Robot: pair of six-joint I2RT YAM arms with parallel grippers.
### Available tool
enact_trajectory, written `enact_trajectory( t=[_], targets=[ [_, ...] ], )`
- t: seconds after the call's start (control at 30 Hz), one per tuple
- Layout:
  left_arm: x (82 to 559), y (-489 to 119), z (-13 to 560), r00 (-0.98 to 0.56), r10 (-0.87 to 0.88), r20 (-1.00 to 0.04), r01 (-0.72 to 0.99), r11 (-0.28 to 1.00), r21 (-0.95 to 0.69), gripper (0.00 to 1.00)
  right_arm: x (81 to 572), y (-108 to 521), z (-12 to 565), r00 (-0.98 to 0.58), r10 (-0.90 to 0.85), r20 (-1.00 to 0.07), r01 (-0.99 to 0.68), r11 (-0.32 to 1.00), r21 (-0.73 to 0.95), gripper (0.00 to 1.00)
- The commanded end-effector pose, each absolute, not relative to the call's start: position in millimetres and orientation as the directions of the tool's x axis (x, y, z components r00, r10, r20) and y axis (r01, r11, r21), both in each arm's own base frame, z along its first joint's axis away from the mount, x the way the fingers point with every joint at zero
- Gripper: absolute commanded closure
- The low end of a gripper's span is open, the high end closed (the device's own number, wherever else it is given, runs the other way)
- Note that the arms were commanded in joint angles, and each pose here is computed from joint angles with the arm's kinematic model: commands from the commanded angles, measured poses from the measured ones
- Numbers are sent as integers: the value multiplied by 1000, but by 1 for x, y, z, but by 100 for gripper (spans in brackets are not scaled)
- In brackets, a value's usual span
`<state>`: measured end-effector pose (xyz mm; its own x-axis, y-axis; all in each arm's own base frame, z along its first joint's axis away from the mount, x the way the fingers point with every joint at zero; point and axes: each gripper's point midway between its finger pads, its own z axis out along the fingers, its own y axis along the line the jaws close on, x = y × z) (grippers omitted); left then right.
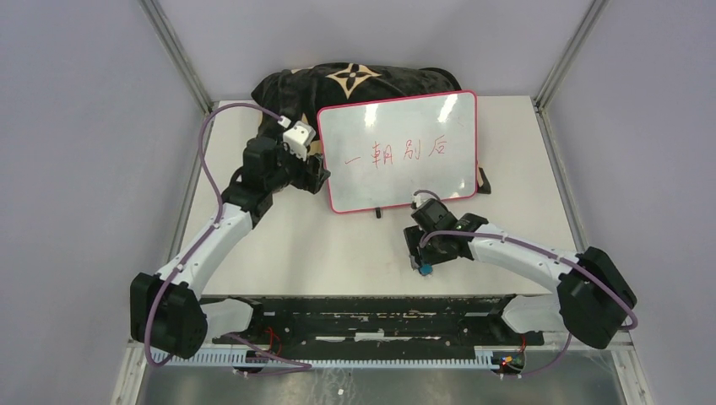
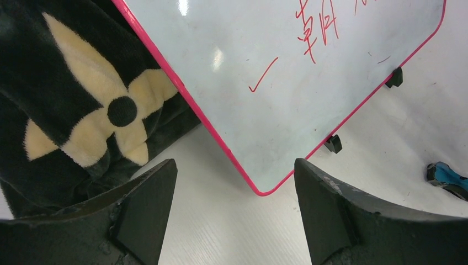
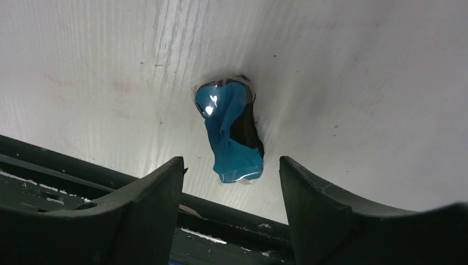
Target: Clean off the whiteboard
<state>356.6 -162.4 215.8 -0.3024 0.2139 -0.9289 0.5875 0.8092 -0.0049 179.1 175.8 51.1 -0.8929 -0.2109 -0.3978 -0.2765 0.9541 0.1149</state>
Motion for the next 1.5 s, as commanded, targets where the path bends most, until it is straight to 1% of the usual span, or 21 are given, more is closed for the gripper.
enact_trajectory(
  t=[0.0,0.3,0.53,0.87,1.13,1.2,1.3,1.47],
  targets=[
    [362,-166,224,-245,216,-945,611,791,23,15,173,198,37,-900,-222,-375,-321,920,225,29],
    [363,-170,216,-254,212,-944,620,784,10,16,180,192,28,-897,-229,-379,-312,935,172,33],
    [360,-170,210,-265,215,-940,625,780,2,16,189,193,20,-895,-245,-373,-312,941,133,35],
    [356,-169,212,-259,218,-941,627,779,8,16,200,185,27,-884,-224,-409,-282,956,86,36],
    [355,-169,210,-263,217,-940,627,779,4,16,205,178,34,-880,-203,-430,-265,960,87,42],
    [355,-169,209,-265,216,-940,626,779,3,16,205,178,34,-880,-204,-429,-267,959,93,44],
    [354,-168,208,-266,220,-939,627,779,5,16,205,179,33,-881,-205,-427,-271,957,100,51],
    [355,-166,206,-266,221,-938,619,786,10,16,202,181,32,-884,-197,-424,-269,956,118,68]
  ],
)
